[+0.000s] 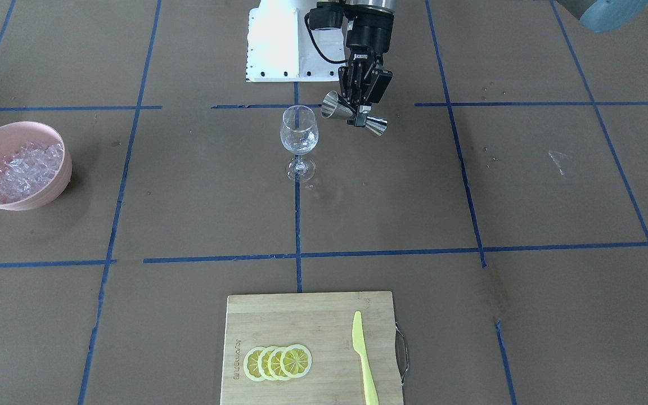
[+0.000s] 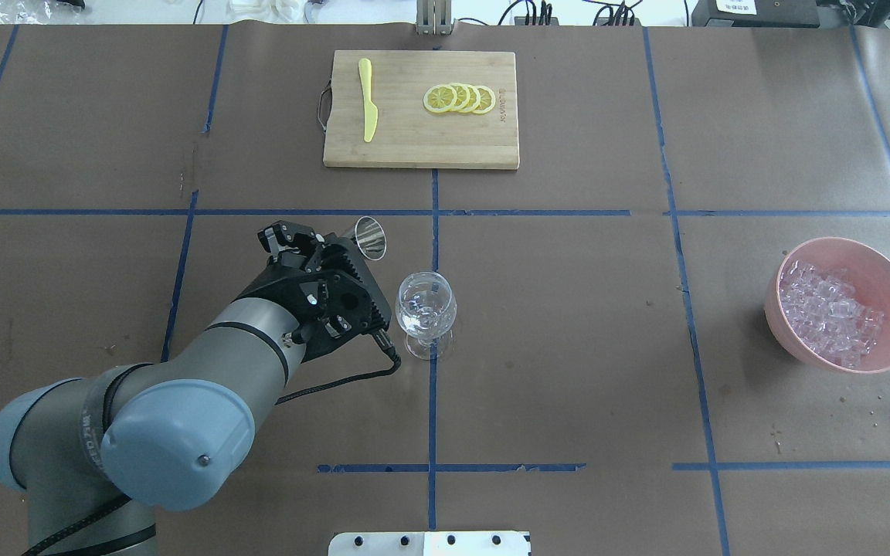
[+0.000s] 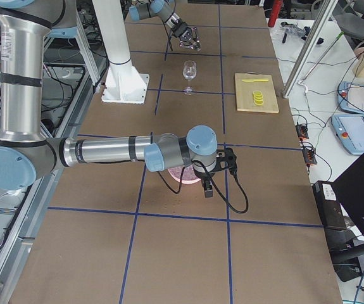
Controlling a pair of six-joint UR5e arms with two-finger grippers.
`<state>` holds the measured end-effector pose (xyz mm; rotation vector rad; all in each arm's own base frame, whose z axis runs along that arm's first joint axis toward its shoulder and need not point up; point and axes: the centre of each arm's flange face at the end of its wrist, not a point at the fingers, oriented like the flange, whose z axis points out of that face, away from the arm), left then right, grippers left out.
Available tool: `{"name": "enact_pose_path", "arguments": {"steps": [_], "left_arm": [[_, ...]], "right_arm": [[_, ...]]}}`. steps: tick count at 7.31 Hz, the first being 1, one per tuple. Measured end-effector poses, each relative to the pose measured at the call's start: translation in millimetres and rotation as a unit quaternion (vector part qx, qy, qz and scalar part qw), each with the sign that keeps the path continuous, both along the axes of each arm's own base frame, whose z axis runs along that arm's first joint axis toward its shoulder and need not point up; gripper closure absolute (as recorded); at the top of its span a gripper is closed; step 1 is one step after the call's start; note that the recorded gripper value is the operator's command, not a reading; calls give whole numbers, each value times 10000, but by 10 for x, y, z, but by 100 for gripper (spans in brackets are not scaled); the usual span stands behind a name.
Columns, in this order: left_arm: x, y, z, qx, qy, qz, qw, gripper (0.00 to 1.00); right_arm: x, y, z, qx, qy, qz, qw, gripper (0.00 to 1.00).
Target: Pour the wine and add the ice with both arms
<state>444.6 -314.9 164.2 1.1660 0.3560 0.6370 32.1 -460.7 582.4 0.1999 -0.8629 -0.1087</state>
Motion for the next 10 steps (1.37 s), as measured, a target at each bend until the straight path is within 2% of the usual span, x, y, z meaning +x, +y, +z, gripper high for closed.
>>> {"name": "enact_pose_path", "arguments": {"steps": [2, 4, 6, 8, 9, 10], "left_arm": [[-102, 37, 369, -631, 966, -308, 9928, 100], [-372, 109, 1006, -909, 1830, -455, 9778, 100], [-601, 165, 1759, -1433, 2700, -745, 9492, 100], [-812, 179, 2673, -1967, 3366, -1427, 9098, 100], [-926, 178, 3054, -1960, 3701, -1765, 8908, 100], [-1028, 179, 3304, -1856, 3889, -2017, 8796, 100]], "right_arm": [[-18, -9, -4, 11, 14, -21, 10000, 0], [-29, -16, -2, 13, 27, -31, 10000, 0], [-34, -17, -3, 12, 25, -34, 10000, 0], [-36, -18, -16, 28, 20, -37, 10000, 0], [-37, -20, -31, 42, 14, -36, 10000, 0], [-38, -22, -48, 57, 7, -35, 10000, 0]]}}
